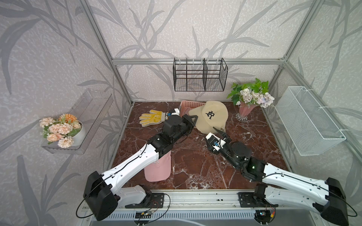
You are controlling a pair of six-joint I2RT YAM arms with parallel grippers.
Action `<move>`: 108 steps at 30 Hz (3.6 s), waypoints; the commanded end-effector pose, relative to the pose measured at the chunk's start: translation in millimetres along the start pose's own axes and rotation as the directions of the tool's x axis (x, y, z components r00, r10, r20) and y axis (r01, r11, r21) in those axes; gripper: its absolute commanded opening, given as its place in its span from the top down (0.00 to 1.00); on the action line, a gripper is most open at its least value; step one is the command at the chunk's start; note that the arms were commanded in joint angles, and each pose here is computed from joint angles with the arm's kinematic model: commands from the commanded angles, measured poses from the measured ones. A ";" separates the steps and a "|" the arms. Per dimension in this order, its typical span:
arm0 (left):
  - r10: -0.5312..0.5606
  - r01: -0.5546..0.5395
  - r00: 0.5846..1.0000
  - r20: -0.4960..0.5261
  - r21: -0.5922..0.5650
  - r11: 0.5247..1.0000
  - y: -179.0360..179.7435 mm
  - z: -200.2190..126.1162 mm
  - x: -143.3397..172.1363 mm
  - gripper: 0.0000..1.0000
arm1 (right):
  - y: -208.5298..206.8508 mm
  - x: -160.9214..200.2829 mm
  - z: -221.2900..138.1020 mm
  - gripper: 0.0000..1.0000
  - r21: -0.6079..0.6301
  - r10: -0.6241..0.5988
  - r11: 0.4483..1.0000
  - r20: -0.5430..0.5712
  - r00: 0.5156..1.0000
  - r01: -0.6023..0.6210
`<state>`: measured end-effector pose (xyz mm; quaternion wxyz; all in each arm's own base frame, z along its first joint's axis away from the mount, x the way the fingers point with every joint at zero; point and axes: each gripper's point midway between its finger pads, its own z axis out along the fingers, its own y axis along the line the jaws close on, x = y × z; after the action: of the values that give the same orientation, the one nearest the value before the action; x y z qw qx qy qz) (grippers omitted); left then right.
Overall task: Turn the baseball cap inside out
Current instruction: Turn over the baseball cap.
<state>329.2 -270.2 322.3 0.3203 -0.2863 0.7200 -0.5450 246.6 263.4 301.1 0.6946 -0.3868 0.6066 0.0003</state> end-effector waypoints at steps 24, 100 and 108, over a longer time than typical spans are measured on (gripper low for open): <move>0.072 -0.073 0.997 0.020 0.062 0.995 -16.1 -7.2 -1.0 0.27 | -17.0 13.9 16.1 1.00 0.154 -0.117 0.980 -0.050 0.992 0.123; 0.961 -0.794 -0.276 -0.019 0.567 -0.217 -34.3 -36.8 84.2 1.00 | -19.8 84.0 -42.1 0.70 -0.264 0.651 0.645 -0.302 0.696 -0.717; 0.962 -0.785 -0.270 -0.040 0.587 -0.196 -23.1 -35.3 88.7 1.00 | -25.6 65.0 -44.2 0.57 -0.306 0.683 0.628 -0.224 0.695 -0.715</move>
<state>246.1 -321.3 331.9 0.4469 0.5789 0.6276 -0.2670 240.0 187.7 241.6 0.5022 -0.2420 0.7541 0.3472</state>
